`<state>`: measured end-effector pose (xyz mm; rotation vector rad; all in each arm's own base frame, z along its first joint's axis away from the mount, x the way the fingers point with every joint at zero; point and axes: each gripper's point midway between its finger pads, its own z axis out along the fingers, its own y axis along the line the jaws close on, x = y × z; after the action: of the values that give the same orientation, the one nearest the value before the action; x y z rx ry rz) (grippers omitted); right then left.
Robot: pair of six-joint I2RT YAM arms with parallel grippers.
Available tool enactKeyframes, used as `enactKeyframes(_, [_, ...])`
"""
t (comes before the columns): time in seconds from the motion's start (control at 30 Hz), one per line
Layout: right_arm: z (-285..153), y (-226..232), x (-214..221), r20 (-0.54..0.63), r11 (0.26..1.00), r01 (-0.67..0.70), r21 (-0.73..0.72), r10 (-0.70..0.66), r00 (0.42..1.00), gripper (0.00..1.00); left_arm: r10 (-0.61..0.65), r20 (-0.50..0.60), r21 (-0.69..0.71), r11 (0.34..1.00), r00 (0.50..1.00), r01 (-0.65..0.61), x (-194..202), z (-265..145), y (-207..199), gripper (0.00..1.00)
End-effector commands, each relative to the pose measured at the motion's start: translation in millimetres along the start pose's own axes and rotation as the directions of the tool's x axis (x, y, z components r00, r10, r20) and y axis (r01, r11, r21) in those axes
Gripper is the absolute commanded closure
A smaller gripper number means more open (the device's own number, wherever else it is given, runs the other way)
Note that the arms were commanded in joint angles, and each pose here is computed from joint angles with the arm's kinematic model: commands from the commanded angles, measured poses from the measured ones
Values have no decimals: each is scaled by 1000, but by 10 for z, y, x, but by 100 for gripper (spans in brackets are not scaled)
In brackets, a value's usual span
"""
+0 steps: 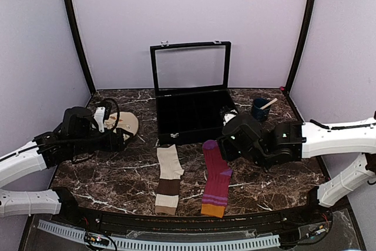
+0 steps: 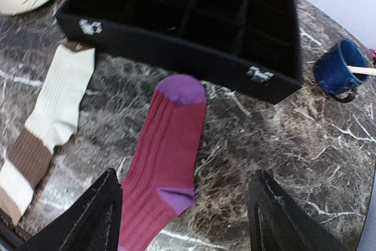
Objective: Roll the socks
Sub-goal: Move the storage box to the center of the board.
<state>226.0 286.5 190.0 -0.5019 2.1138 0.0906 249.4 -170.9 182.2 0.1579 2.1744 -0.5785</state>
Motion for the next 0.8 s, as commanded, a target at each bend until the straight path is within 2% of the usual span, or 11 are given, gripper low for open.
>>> enactKeyframes(0.0, [-127, 314, 512, -142, 987, 102, -122, -120, 983, 34, -28, -53, -64, 998, 998, 24, 164, 0, -49, 14])
enactKeyframes(0.23, [-380, 766, 1107, -257, 922, 230, -312, -315, 914, 38, 33, -141, -59, 997, 989, -41, 455, 137, -393, 16])
enactKeyframes(0.5, [-648, 1032, 1507, -324, 837, 213, -505, -412, 851, 42, 48, -188, -56, 997, 981, -60, 608, 220, -603, 17])
enactKeyframes(0.6, [-692, 1092, 1600, -332, 816, 213, -537, -437, 836, 42, 47, -201, -51, 997, 979, -58, 667, 235, -638, 17])
enactKeyframes(0.77, [-619, 1102, 1692, -342, 823, 230, -520, -447, 827, 41, 46, -210, -45, 997, 977, -57, 749, 289, -649, 17])
